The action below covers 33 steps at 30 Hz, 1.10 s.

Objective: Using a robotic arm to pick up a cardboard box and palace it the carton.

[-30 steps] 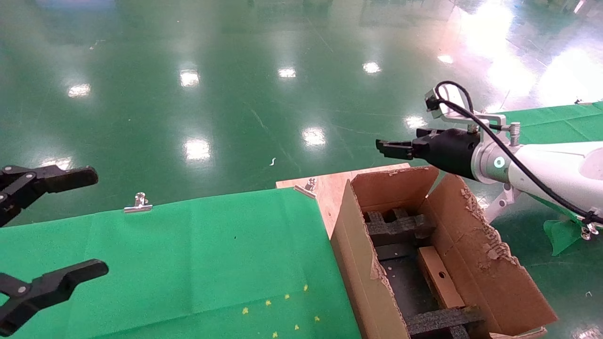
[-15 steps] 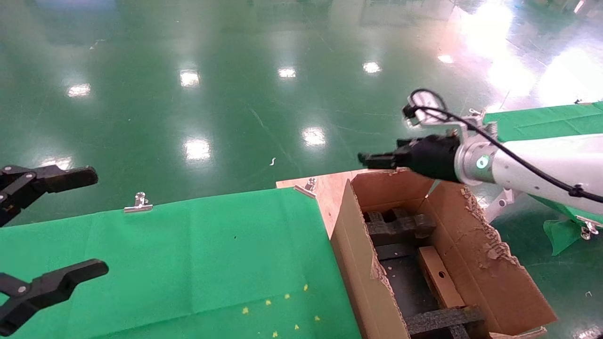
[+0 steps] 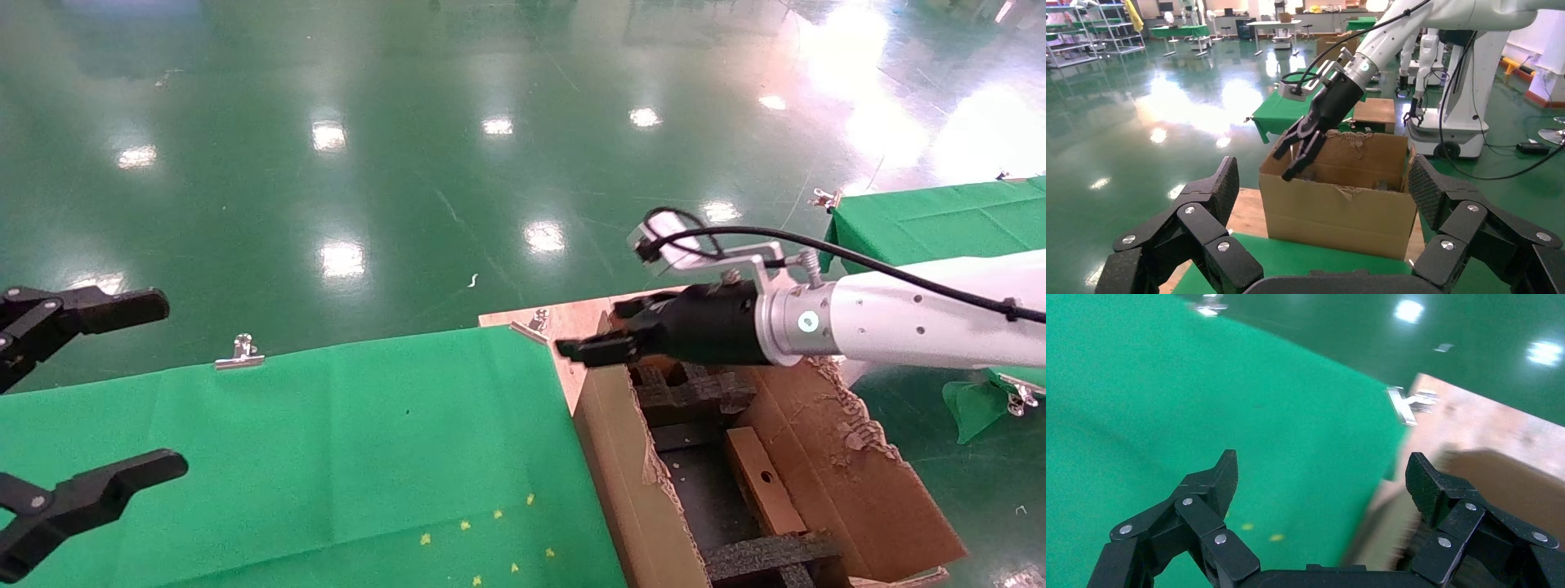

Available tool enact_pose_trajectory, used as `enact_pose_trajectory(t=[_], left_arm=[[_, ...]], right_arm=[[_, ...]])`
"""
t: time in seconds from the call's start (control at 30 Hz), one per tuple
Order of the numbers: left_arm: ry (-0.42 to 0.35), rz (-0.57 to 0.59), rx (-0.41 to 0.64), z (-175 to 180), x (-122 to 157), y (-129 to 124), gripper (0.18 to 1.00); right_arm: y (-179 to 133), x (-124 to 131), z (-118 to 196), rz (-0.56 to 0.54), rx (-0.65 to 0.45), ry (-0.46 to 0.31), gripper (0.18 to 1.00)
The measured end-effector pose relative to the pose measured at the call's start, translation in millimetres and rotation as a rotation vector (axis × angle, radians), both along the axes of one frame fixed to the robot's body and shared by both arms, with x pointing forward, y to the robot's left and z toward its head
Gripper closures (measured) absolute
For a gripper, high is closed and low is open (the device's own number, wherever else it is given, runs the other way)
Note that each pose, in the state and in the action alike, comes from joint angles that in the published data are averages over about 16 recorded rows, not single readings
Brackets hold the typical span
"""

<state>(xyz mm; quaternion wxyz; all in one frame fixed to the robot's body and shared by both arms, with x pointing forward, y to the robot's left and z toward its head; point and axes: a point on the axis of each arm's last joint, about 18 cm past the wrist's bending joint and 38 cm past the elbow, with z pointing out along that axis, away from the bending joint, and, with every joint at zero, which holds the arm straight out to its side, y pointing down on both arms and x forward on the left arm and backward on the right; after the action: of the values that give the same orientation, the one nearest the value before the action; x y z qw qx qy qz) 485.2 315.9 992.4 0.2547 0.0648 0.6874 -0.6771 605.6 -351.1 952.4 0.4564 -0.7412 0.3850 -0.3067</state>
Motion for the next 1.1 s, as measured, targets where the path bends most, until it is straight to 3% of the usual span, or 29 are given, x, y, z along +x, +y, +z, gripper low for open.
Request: enact_pose_trajectory(t=[0.23,0.47,0.87,1.1], left_arm=[[0.0,0.0,0.0,0.0,0.0,0.0,0.183],[0.0,0.0,0.0,0.0,0.0,0.0,0.183],[0.0,0.0,0.0,0.0,0.0,0.0,0.183],[0.0,0.0,0.0,0.0,0.0,0.0,0.183]], right_arm=[[23.5,-19.3,0.9,0.204,0.01,-0.014,0.178],[42.1,-44.9,8.1,0.424,0.03,-0.088,0.178],[53.7,-100.7,29.6,0.782,0.072,-0.367,0.178],[49.6,-127.7,39.3,0.906,0.091,-0.532,0.178]])
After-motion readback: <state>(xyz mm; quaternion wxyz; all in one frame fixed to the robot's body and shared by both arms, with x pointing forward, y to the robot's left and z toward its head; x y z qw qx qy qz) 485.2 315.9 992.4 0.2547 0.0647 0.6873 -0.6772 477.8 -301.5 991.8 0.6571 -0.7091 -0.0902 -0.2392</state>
